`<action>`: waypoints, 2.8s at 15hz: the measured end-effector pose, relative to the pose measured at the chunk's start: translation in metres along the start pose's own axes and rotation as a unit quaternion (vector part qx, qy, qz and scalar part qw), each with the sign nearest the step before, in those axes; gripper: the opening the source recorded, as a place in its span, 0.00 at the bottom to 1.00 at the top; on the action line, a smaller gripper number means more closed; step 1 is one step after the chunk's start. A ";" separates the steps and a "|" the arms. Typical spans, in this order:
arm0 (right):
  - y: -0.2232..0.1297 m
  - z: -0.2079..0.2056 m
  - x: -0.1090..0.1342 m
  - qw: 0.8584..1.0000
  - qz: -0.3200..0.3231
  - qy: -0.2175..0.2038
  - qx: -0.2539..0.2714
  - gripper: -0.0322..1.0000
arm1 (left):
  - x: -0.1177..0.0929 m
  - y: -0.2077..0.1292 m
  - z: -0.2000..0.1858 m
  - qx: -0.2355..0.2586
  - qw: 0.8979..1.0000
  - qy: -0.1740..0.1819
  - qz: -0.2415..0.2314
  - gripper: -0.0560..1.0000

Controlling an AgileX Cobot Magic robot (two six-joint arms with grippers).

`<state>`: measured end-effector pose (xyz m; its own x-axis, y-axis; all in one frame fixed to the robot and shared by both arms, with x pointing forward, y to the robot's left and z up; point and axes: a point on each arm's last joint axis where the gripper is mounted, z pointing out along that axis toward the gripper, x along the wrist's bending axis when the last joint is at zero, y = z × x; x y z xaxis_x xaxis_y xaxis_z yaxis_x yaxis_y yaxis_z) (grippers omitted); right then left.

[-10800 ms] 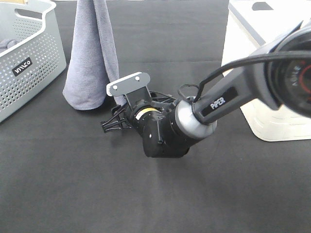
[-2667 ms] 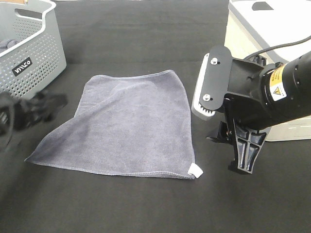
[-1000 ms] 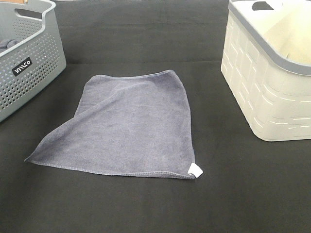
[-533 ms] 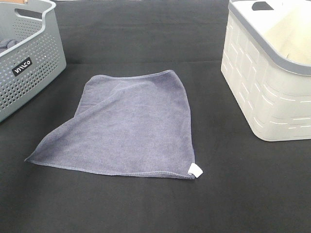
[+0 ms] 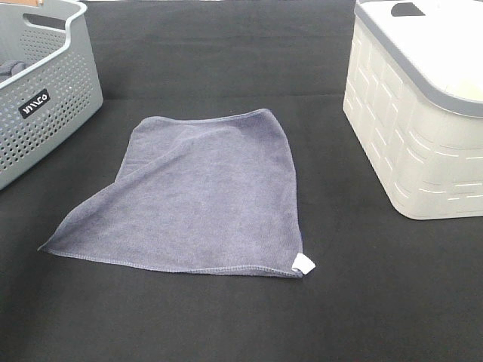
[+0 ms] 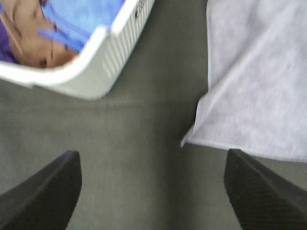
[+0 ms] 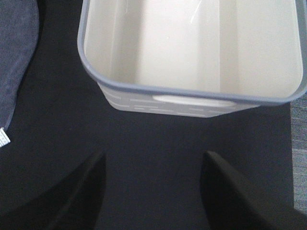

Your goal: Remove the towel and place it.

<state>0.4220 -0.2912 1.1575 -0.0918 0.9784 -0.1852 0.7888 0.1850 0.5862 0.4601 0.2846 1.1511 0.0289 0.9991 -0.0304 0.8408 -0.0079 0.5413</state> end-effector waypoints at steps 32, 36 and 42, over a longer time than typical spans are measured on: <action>-0.211 -0.031 0.027 0.970 0.017 0.048 -0.238 0.60 | 0.018 -0.242 -0.045 -0.277 0.961 0.008 -0.003 0.77; -0.211 -0.031 0.027 0.970 0.019 0.048 -0.238 0.60 | 0.018 -0.242 -0.045 -0.277 0.961 0.008 -0.003 0.77; -0.211 -0.031 0.027 0.970 0.019 0.048 -0.238 0.60 | 0.018 -0.242 -0.045 -0.277 0.961 0.010 0.003 0.77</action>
<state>0.2340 -0.3013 1.0534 -0.1426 0.9852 -0.0950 0.4251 0.1476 0.8930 0.2327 0.3061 1.0573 0.0182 0.9997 -0.0135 0.4240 0.0046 0.9057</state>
